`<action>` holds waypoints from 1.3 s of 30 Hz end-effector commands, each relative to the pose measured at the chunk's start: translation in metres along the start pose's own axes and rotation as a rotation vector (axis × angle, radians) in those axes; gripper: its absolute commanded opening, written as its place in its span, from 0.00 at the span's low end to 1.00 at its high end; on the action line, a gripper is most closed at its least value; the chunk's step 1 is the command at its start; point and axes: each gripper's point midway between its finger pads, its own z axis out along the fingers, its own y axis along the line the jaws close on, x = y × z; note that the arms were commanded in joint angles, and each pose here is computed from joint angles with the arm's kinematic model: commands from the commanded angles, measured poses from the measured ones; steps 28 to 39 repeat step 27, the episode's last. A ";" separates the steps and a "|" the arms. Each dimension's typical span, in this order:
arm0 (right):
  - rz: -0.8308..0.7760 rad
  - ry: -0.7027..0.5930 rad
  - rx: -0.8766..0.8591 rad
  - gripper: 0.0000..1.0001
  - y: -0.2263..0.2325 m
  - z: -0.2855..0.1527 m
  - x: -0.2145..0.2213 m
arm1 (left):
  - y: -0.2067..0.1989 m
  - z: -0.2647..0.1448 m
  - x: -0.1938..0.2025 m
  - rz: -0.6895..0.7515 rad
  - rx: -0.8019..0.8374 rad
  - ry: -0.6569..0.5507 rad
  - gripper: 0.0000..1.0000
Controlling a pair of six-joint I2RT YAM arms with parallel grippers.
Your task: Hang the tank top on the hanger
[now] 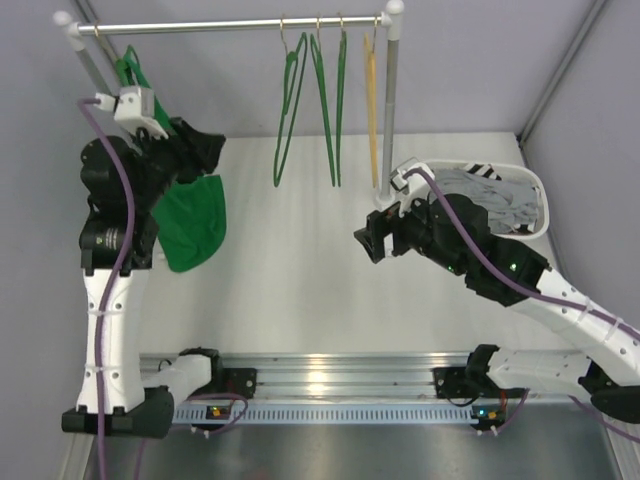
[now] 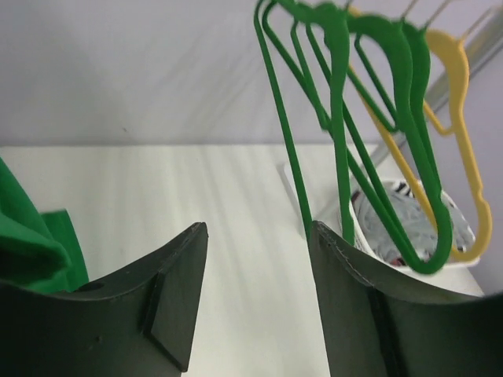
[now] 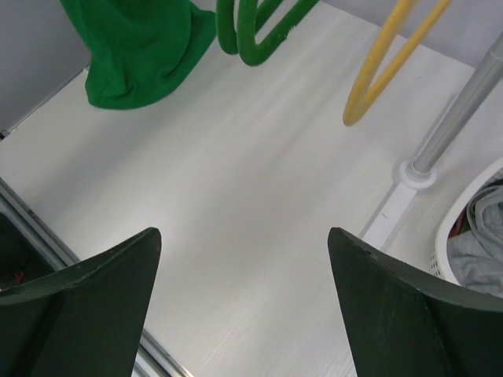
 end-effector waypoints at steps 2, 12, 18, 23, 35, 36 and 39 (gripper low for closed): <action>0.049 -0.075 0.052 0.93 -0.013 -0.015 -0.010 | -0.011 -0.015 0.047 -0.053 -0.007 0.064 0.59; 0.133 -0.063 0.118 1.00 -0.028 -0.026 0.022 | -0.009 -0.060 0.178 -0.163 -0.010 0.271 0.56; 0.189 0.023 0.186 1.00 -0.036 -0.015 0.058 | -0.008 -0.075 0.231 -0.219 0.026 0.365 0.55; 0.223 0.069 0.215 1.00 -0.037 -0.005 0.080 | -0.002 -0.080 0.254 -0.210 0.027 0.410 0.55; 0.243 0.081 0.236 1.00 -0.039 -0.001 0.088 | -0.001 -0.080 0.256 -0.187 0.029 0.417 0.55; 0.243 0.081 0.236 1.00 -0.039 -0.001 0.088 | -0.001 -0.080 0.256 -0.187 0.029 0.417 0.55; 0.243 0.081 0.236 1.00 -0.039 -0.001 0.088 | -0.001 -0.080 0.256 -0.187 0.029 0.417 0.55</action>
